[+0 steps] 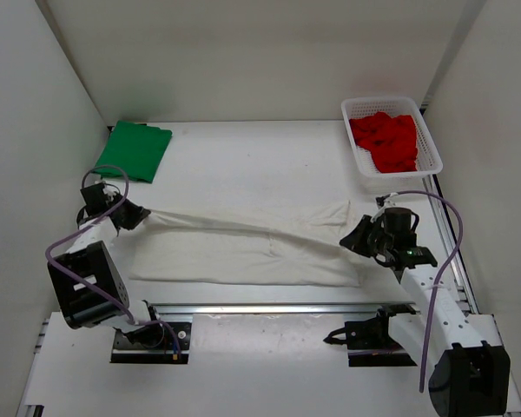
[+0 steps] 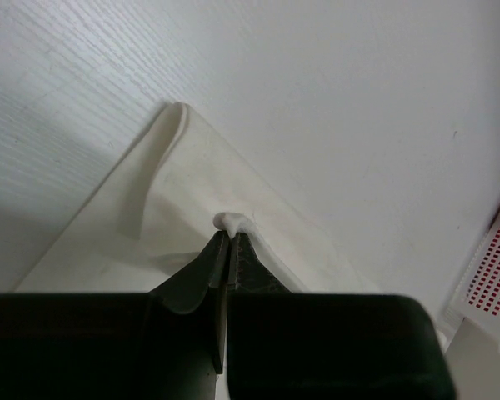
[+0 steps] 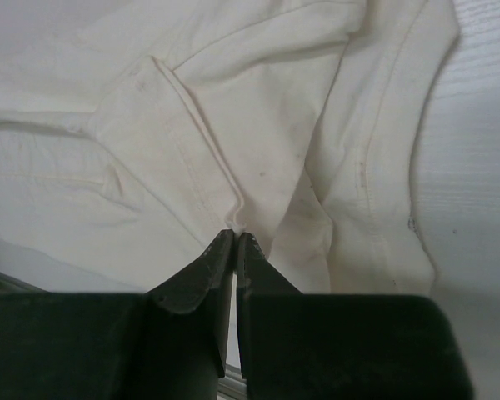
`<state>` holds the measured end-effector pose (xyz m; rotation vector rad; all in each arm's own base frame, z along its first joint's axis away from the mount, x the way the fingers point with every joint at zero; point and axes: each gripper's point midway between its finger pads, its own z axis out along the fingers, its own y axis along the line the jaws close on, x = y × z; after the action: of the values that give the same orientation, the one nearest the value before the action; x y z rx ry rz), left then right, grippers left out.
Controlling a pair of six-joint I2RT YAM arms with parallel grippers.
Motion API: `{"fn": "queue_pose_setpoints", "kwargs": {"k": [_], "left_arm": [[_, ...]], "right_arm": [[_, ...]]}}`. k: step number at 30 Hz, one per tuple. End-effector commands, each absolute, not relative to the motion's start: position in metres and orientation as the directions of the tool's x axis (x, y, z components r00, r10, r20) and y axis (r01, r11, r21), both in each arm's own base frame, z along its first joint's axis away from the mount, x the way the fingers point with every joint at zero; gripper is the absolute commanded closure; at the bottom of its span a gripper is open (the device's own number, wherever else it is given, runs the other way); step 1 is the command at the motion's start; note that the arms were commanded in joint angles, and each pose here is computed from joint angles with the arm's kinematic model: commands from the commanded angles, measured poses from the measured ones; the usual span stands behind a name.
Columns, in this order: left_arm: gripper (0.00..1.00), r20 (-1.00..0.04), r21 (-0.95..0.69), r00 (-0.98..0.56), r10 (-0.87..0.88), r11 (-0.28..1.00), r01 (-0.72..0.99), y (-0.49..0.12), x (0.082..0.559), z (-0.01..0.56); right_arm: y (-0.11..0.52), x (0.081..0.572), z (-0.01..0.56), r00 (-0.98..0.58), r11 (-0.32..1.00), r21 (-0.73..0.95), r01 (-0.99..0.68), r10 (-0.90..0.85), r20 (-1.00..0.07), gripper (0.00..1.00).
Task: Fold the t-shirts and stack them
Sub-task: Fold the other side of the tshirt into a rectangle
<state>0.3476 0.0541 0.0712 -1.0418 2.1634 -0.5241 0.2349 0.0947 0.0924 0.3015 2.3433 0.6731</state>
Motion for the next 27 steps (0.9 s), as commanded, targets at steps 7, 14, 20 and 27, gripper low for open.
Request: {"fn": "queue_pose_setpoints", "kwargs": {"k": [7, 14, 20, 27], "left_arm": [[0.89, -0.500, -0.596, -0.374, -0.781, 0.623, -0.507, 0.061, 0.333, 0.091], [0.41, -0.435, -0.720, -0.246, -0.866, 0.499, -0.483, 0.068, 0.332, 0.113], [0.58, -0.614, -0.675, -0.340, -0.713, 0.697, -0.242, 0.002, 0.362, 0.178], [0.58, -0.690, -0.601, -0.539, -0.483, 0.798, 0.054, -0.155, 0.342, 0.166]], "right_arm": [[0.085, 0.226, 0.077, -0.715, 0.805, 0.585, 0.102, 0.468, -0.519, 1.00], [0.087, 0.220, 0.079, -0.714, 0.829, 0.550, 0.104, 0.447, -0.538, 0.80], [0.084, 0.245, 0.128, -0.625, 0.888, 0.456, 0.060, 0.390, -0.677, 0.76], [0.130, 0.302, 0.125, -0.710, 0.909, 0.412, -0.059, 0.252, -0.657, 0.99]]}}
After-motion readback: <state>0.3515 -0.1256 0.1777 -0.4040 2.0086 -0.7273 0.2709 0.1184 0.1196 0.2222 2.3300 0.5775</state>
